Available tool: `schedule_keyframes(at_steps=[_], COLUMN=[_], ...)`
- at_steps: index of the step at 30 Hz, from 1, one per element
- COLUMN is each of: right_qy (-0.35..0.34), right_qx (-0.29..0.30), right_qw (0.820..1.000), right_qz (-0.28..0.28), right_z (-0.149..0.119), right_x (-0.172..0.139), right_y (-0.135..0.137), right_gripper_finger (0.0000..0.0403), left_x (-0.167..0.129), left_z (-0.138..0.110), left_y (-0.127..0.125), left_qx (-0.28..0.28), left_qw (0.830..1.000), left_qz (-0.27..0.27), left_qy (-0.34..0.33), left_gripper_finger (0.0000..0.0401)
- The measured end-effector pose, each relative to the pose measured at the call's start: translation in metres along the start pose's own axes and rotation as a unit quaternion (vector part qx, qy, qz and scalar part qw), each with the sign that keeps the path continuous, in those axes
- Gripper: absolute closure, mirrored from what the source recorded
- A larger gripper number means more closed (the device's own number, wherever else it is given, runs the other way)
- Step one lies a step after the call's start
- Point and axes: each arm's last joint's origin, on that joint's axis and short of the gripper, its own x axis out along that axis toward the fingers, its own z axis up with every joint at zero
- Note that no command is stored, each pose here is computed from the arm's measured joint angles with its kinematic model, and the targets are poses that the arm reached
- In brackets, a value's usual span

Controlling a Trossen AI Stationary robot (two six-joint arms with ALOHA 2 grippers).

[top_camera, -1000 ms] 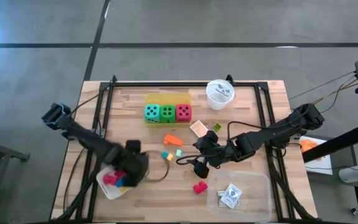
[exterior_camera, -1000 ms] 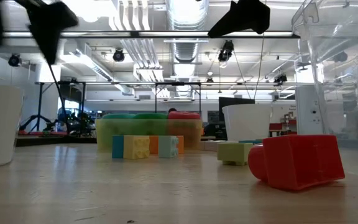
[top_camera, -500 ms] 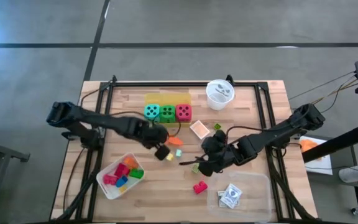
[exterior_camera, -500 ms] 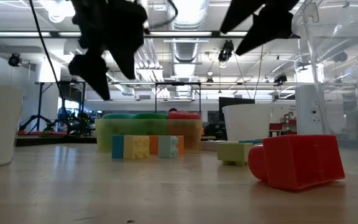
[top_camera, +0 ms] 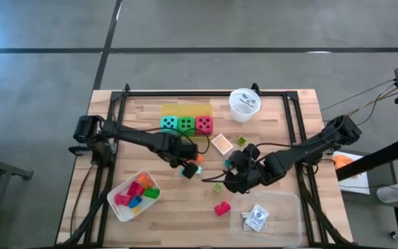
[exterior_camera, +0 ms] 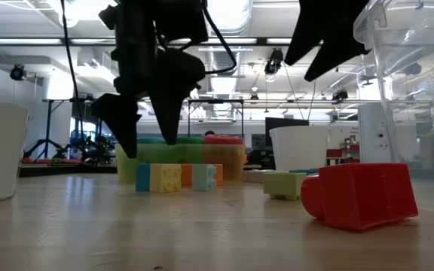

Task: Pick & Place Toys
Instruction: Put the blue game piece into the white bin

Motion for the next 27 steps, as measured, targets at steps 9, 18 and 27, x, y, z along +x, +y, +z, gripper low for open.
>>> schedule_keyframes(at_steps=[9, 18, 27], right_qy=[0.006, 0.007, 0.009], right_qx=[0.005, 0.002, -0.012], right_qw=[1.0, 1.0, 1.0], right_qz=[-0.023, -0.026, -0.028], right_z=[-0.013, -0.017, -0.02], right_x=[0.01, 0.012, 0.014], right_y=[-0.007, -0.009, -0.01], right_gripper_finger=[0.0039, 0.0039, 0.0039], left_x=[0.008, 0.011, 0.022], left_z=[0.001, -0.002, -0.014], left_y=[0.003, 0.003, -0.004], left_qx=[-0.13, -0.204, -0.216], left_qw=[0.991, 0.977, 0.973], left_qz=[0.037, 0.058, 0.07], left_qy=[-0.01, -0.036, -0.029], left_gripper_finger=[0.0004, 0.0004, 0.0004])
